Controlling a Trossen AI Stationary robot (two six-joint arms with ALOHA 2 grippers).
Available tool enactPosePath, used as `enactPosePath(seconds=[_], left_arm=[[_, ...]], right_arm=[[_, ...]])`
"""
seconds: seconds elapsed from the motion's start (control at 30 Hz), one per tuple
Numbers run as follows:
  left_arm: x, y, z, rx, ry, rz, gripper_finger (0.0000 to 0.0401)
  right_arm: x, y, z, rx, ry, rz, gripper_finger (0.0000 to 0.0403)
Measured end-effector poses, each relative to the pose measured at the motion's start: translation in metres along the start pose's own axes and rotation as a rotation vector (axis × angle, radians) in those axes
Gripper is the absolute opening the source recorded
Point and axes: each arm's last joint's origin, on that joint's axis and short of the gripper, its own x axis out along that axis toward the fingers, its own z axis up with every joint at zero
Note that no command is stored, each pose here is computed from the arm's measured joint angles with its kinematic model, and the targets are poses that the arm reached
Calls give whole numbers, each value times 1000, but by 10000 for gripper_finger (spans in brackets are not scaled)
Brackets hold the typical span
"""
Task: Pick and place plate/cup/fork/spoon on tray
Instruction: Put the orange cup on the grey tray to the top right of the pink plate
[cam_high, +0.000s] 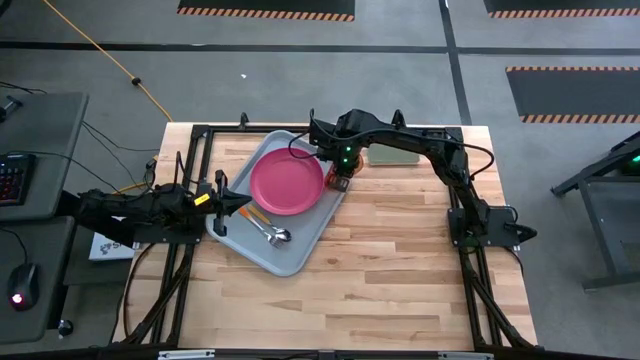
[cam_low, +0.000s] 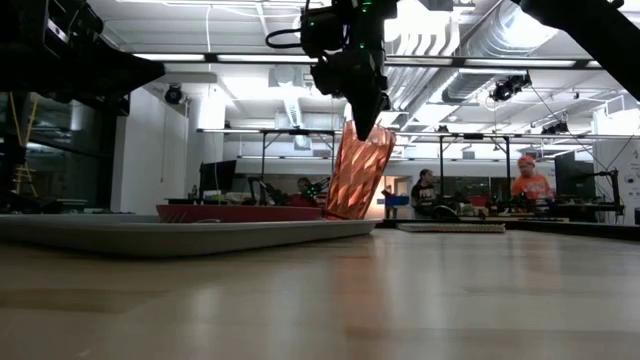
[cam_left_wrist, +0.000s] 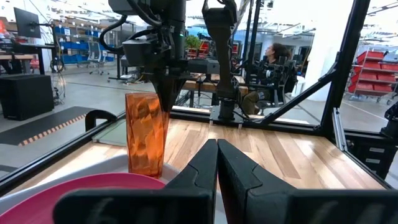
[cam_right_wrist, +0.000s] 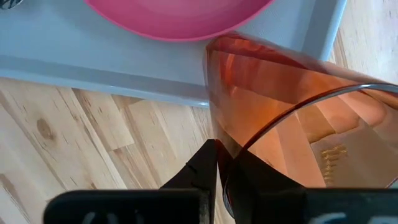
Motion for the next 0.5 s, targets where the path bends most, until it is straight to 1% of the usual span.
enactPosePath(seconds=[0.37,0.5], left_arm=[[0,0,0,1,0,0,3],[0,0,0,1,0,0,3]], right_arm=[[0,0,0,6,-3,-2,19],[0,0,1,4,-10,-29,26]])
